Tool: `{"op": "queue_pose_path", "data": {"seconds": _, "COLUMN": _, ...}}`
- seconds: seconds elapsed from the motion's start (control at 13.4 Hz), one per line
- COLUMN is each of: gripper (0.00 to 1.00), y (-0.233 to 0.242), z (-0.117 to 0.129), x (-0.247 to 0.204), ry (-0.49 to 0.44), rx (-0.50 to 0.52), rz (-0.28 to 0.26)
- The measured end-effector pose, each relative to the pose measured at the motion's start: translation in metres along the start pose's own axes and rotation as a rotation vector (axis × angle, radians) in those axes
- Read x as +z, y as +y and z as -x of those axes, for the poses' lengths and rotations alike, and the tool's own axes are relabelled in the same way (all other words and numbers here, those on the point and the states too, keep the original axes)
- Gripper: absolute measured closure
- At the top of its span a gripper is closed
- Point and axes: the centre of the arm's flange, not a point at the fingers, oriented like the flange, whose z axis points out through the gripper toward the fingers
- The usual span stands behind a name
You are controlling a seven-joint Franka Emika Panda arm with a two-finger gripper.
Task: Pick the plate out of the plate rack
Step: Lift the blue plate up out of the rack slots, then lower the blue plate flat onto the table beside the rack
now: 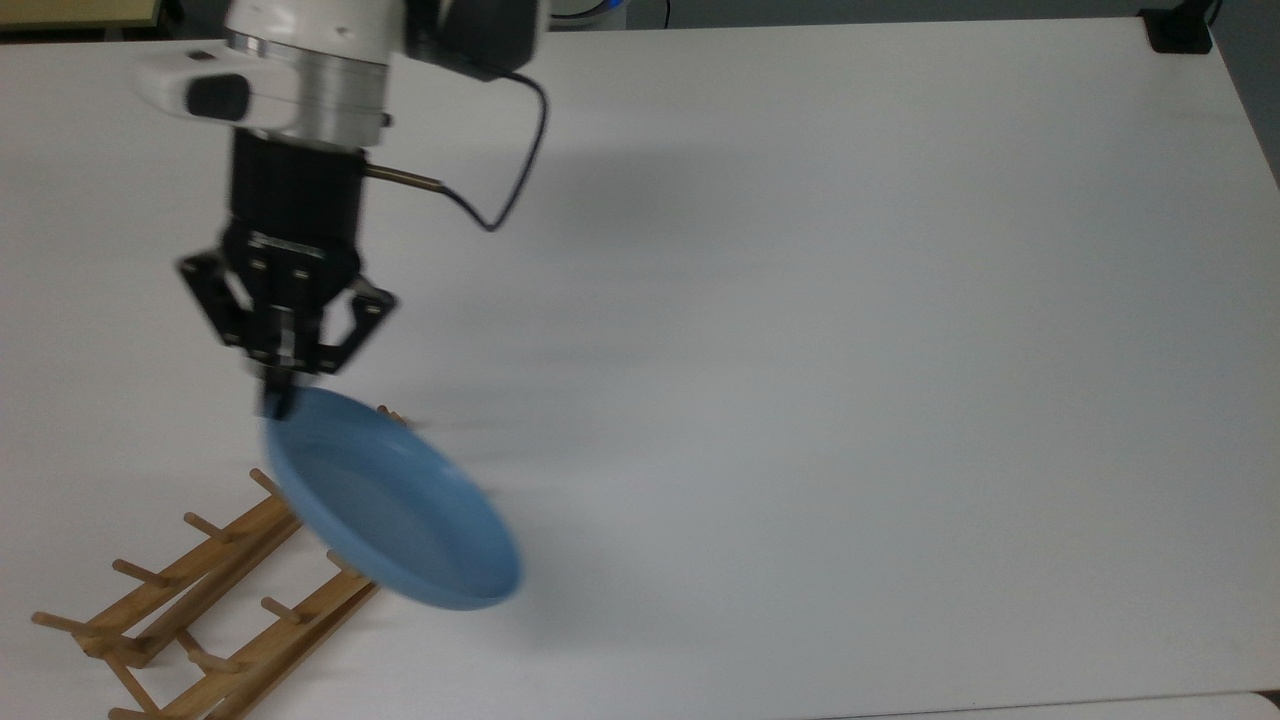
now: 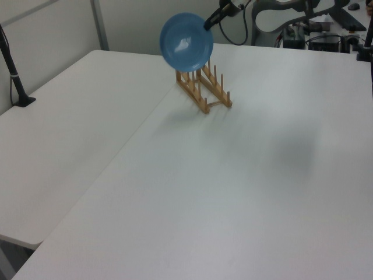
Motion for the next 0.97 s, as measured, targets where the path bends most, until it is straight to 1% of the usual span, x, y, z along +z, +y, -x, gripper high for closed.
{"op": "queue_pose_path", "data": {"seconds": 0.07, "gripper": 0.93, "y": -0.027, "z": 0.008, "x": 0.003, "ry": -0.065, "rx": 0.043, "rz": -0.059}}
{"op": "queue_pose_path", "data": {"seconds": 0.22, "gripper": 0.93, "y": -0.057, "z": 0.022, "x": 0.009, "ry": -0.178, "rx": 0.1, "rz": -0.124}}
{"op": "queue_pose_path", "data": {"seconds": 0.3, "gripper": 0.93, "y": -0.077, "z": 0.038, "x": 0.015, "ry": -0.282, "rx": 0.123, "rz": -0.161}}
{"op": "queue_pose_path", "data": {"seconds": 0.45, "gripper": 0.93, "y": -0.107, "z": 0.08, "x": 0.03, "ry": -0.551, "rx": 0.161, "rz": -0.216}}
{"op": "queue_pose_path", "data": {"seconds": 0.52, "gripper": 0.93, "y": -0.121, "z": 0.105, "x": 0.033, "ry": -0.708, "rx": 0.124, "rz": -0.238}}
{"op": "queue_pose_path", "data": {"seconds": 0.6, "gripper": 0.93, "y": -0.131, "z": 0.128, "x": 0.033, "ry": -0.843, "rx": 0.066, "rz": -0.251}}
{"op": "queue_pose_path", "data": {"seconds": 0.67, "gripper": 0.93, "y": -0.134, "z": 0.149, "x": 0.034, "ry": -0.941, "rx": 0.001, "rz": -0.265}}
{"op": "queue_pose_path", "data": {"seconds": 0.82, "gripper": 0.93, "y": -0.125, "z": 0.167, "x": 0.04, "ry": -0.997, "rx": -0.063, "rz": -0.286}}
{"op": "queue_pose_path", "data": {"seconds": 0.97, "gripper": 0.93, "y": -0.1, "z": 0.179, "x": 0.051, "ry": -1.013, "rx": -0.121, "rz": -0.304}}
